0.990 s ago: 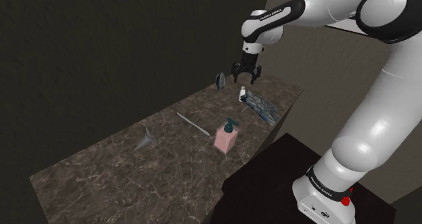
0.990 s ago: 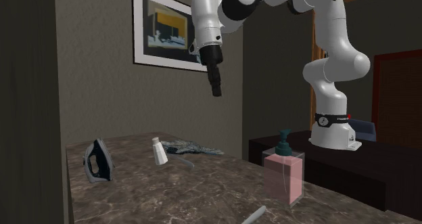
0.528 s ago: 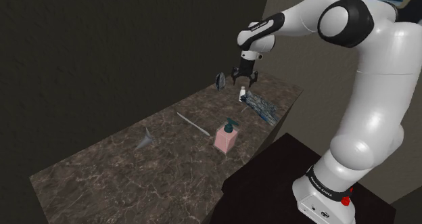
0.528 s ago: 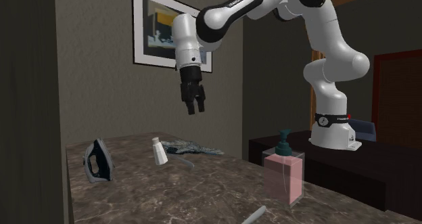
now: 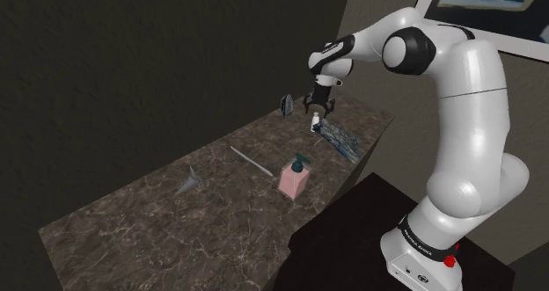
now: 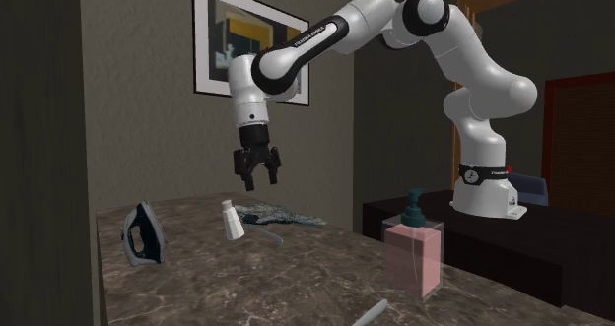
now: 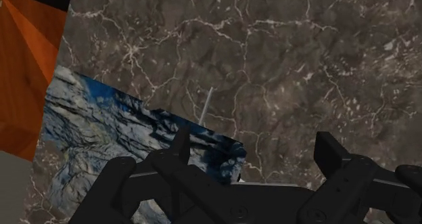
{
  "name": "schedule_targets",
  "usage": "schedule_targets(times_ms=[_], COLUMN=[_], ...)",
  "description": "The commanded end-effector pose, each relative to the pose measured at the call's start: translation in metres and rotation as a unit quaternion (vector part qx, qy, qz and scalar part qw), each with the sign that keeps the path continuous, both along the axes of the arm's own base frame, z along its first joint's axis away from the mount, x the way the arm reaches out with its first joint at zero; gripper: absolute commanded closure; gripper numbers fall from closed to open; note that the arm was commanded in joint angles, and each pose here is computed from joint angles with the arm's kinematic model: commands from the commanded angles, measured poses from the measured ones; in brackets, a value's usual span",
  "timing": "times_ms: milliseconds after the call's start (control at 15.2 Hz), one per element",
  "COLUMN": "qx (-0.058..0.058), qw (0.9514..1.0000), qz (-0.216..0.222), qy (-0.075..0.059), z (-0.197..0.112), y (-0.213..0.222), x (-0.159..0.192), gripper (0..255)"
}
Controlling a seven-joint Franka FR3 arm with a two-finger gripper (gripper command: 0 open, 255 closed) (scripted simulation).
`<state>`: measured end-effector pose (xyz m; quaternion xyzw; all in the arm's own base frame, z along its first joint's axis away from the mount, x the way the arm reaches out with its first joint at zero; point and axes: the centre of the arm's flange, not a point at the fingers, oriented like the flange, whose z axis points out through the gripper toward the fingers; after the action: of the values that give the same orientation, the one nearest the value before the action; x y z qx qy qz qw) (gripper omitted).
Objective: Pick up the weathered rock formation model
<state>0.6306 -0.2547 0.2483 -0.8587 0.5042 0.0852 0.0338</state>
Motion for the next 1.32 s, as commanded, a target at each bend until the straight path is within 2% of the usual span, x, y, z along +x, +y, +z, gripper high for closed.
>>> schedule_targets(times_ms=[0, 264, 858, 924, 1254], qx=[-0.001, -0.003, -0.003, -0.003, -0.003], qw=[0.9996, 0.9967, 0.9967, 0.9967, 0.9967], qz=[-0.029, -0.081, -0.081, -0.081, -0.081], qy=[0.003, 0.008, 0.008, 0.008, 0.008], z=[-0.016, -0.047, -0.087, -0.087, -0.088], y=[-0.019, -0.057, -0.057, -0.058, -0.058], x=[0.006, 0.014, 0.014, 0.014, 0.014], gripper=[0, 0, 0, 255, 255])
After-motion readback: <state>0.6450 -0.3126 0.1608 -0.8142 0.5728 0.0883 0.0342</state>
